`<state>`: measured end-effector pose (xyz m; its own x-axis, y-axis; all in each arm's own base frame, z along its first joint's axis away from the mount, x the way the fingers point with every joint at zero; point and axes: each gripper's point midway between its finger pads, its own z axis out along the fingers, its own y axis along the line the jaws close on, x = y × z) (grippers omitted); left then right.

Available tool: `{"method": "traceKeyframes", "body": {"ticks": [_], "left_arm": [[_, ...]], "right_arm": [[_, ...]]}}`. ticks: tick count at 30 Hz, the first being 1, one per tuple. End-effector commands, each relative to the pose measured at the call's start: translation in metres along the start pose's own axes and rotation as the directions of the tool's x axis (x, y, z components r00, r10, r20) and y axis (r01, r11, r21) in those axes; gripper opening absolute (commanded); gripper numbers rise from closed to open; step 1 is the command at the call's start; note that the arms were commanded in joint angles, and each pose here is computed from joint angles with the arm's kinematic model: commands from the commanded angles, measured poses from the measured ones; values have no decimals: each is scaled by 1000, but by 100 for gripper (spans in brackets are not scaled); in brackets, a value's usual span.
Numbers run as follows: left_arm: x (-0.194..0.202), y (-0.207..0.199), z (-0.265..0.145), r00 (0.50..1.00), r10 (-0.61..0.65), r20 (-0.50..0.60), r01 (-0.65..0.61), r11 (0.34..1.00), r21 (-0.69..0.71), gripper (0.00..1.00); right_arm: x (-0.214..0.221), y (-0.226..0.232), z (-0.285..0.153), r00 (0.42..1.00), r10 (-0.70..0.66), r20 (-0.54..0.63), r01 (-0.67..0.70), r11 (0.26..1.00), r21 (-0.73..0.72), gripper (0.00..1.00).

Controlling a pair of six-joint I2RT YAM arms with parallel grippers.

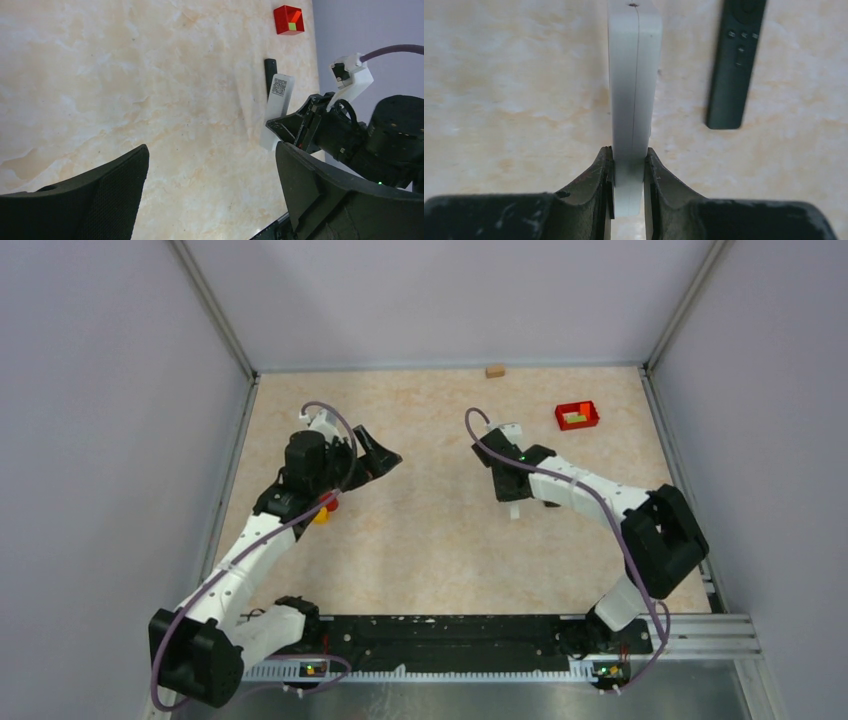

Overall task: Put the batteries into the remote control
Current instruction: Place the remote control at the center of the board.

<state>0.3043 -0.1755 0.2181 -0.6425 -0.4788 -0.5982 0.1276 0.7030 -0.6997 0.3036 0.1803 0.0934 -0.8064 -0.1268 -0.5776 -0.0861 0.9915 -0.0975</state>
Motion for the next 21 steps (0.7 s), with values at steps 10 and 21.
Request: {"method": "traceKeyframes", "body": {"ticks": [10,21], "left_arm": [[-19,-16,-11,997,54,59,-56,998,35,99],[-16,-15,-6,998,48,32,-49,998,30,99]], "right_arm": [[0,-73,17,972,-190,-137,232,858,459,0],[9,-56,38,964,-194,-181,252,882,397,14]]}}
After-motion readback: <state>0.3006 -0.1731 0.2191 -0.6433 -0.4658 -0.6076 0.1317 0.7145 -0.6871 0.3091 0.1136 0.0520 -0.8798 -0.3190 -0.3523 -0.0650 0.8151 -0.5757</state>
